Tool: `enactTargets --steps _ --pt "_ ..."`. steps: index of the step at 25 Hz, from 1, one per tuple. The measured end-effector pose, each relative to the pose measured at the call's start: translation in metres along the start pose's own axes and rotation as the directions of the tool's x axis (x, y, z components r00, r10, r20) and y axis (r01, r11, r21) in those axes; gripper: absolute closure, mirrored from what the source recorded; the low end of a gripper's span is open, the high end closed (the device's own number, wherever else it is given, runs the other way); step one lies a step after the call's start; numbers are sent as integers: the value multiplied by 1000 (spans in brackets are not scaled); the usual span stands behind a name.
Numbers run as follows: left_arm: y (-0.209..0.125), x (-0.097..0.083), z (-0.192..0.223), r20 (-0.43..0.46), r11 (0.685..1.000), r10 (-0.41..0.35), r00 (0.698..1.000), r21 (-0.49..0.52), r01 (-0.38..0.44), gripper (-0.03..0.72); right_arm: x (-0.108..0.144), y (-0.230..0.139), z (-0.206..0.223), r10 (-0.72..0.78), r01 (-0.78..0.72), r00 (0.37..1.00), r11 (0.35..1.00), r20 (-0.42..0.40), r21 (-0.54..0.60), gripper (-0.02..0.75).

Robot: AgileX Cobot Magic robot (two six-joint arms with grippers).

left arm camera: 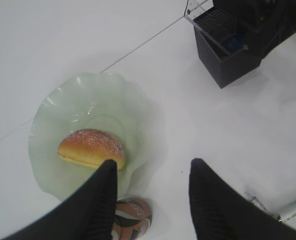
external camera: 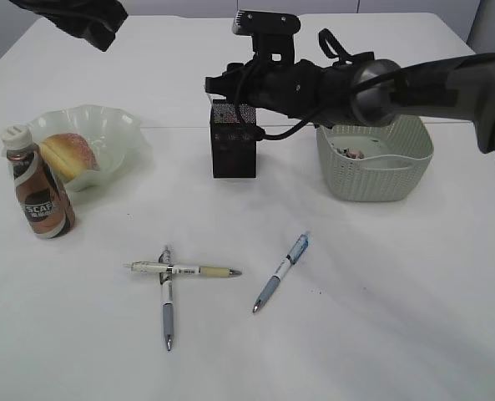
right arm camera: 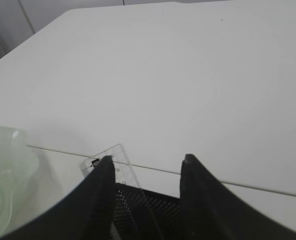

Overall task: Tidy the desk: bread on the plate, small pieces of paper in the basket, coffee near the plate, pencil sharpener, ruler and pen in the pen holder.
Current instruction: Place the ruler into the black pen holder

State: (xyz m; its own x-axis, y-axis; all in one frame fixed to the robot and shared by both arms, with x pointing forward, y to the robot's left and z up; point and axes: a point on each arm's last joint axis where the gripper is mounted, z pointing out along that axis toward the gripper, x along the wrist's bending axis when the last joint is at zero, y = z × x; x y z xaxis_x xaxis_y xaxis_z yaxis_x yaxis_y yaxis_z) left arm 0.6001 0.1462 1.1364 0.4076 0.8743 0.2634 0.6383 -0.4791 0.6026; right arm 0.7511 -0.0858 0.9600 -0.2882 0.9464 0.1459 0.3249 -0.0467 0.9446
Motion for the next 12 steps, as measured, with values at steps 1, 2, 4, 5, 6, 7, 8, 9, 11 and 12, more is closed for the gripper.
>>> enactTargets --steps 1,2,4,5,6,7,8,9,11,12 --pt "0 0 0 -2 1000 1 1000 0 -1 338 1 1 -1 0 0 1000 1000 -8 15 423" --pt "0 0 0 -4 1000 3 1000 -1 -3 339 3 3 -4 1 0 1000 999 -20 38 423" --pt "0 0 0 -5 1000 4 1000 -1 -4 339 7 11 -11 1 3 999 997 -47 79 423" --pt "0 1 0 -6 1000 4 1000 -1 -4 338 10 16 -16 1 6 998 994 -66 108 423" --pt "0 1 0 -6 1000 4 1000 1 -4 338 12 23 -21 0 10 997 992 -82 127 423" --pt "0 1 0 -6 1000 4 1000 5 -4 339 15 27 -27 2 14 995 987 -101 158 423" --pt "-1 1 0 -6 1000 4 1000 16 -4 338 18 33 -33 1 22 993 982 -120 186 423" --pt "-3 1 0 -6 1000 4 1000 30 -4 338 20 37 -39 1 29 990 976 -139 218 423" --pt "-6 0 0 2 998 -1 1000 68 1 338 25 49 -53 -6 54 985 962 -175 268 423" --pt "-8 -1 0 7 996 -5 1000 87 5 338 27 53 -60 -11 69 981 952 -193 298 423"
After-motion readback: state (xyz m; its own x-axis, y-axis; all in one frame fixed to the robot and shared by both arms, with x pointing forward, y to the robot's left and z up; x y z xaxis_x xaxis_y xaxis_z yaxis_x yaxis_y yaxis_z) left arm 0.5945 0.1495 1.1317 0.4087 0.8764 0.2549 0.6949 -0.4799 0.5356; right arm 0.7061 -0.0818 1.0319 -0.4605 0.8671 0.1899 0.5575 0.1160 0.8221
